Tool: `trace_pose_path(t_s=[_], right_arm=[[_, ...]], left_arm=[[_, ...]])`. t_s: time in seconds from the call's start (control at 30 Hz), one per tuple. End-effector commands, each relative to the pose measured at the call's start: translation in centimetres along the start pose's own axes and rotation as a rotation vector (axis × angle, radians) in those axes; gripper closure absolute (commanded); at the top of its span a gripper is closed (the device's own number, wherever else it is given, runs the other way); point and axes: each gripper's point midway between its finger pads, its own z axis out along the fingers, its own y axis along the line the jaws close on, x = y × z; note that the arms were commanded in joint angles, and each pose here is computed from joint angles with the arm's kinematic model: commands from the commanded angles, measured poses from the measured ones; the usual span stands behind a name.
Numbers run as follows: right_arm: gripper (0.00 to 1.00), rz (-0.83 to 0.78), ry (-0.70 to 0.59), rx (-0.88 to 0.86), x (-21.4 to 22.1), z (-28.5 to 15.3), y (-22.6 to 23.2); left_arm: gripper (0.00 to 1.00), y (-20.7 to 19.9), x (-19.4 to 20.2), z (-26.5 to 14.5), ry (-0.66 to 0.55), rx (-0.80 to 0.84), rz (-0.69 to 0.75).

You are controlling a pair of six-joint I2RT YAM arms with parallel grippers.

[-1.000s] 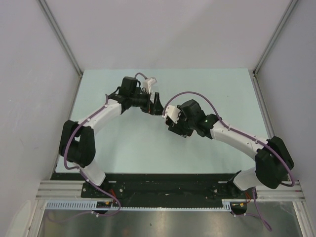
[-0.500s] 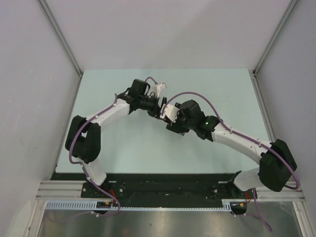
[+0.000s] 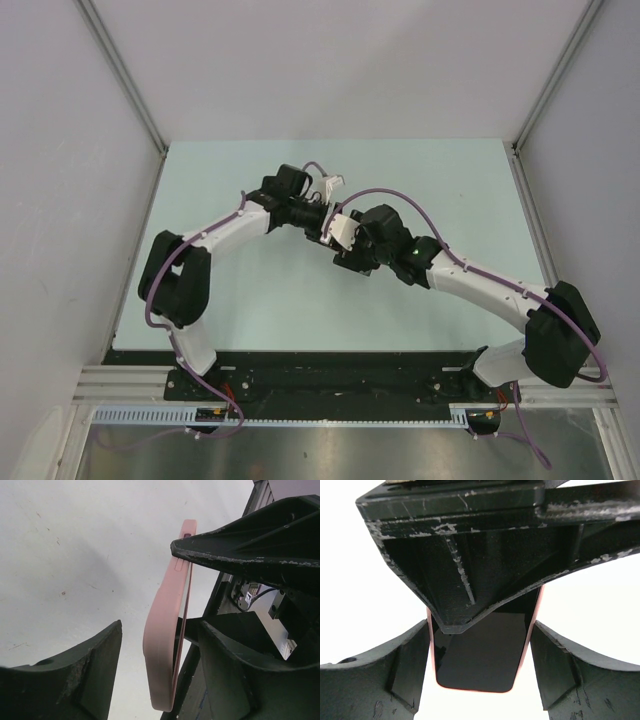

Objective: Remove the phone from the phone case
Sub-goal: Pick up the phone at the center of the board.

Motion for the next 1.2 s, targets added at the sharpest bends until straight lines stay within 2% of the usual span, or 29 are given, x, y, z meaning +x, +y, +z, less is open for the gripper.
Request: trace_pose_path(t_s=[0.0, 0.2, 0.33, 0.5, 0.73, 0.83, 0.9, 0.93, 0.97, 1.03, 1.07, 1.17], right_arm=[[0.87, -0.014, -0.083, 0.073, -2.5, 0.1, -1.7], [0.87, -0.022, -0.081, 0.065, -2.6, 0.5, -1.2], [0.86, -0.023, -0.078, 0.064, -2.5, 0.6, -1.2], [0.86, -0.022, -0.076, 0.064, -2.5, 0.7, -1.1], [0.86, -0.028, -0.073, 0.077, -2.5, 0.6, -1.4], [0.82, -0.03, -0.075, 0.08, -2.5, 0.5, -1.5], [0.7, -0.032, -0.073, 0.082, -2.5, 0.4, -1.6], [0.65, -0.036, -0.07, 0.082, -2.4, 0.4, -1.5], [0.53, -0.038, -0.065, 0.081, -2.3, 0.3, -1.6], [0.39, -0.059, -0.075, 0.068, -2.5, -0.2, -1.5], [0.26, -0.063, -0.072, 0.059, -2.4, -0.4, -1.4], [0.0, -0.055, -0.106, 0.05, -2.9, -1.8, -1.8]], left_arm=[[0.34, -2.0, -1.2, 0.0, -0.004, 0.063, 0.059], [0.4, -2.2, -1.1, 0.4, 0.009, 0.071, 0.066], [0.5, -2.5, -0.9, 0.5, 0.016, 0.081, 0.071], [0.58, -2.8, -0.8, 0.7, 0.023, 0.086, 0.08], [0.78, -2.7, -0.4, 0.9, 0.036, 0.087, 0.087], [0.89, -2.6, -0.4, 0.9, 0.038, 0.082, 0.093], [0.99, -2.7, -0.4, 0.8, 0.037, 0.08, 0.1], [1.0, -2.5, -0.4, 0.8, 0.034, 0.069, 0.103], [1.0, -2.5, -0.5, 0.7, 0.031, 0.063, 0.11], [1.0, -2.6, -0.8, 0.4, 0.019, 0.049, 0.133], [0.99, -2.5, -1.0, 0.2, 0.013, 0.034, 0.14], [1.0, -2.6, -1.8, -0.8, -0.019, 0.004, 0.175]])
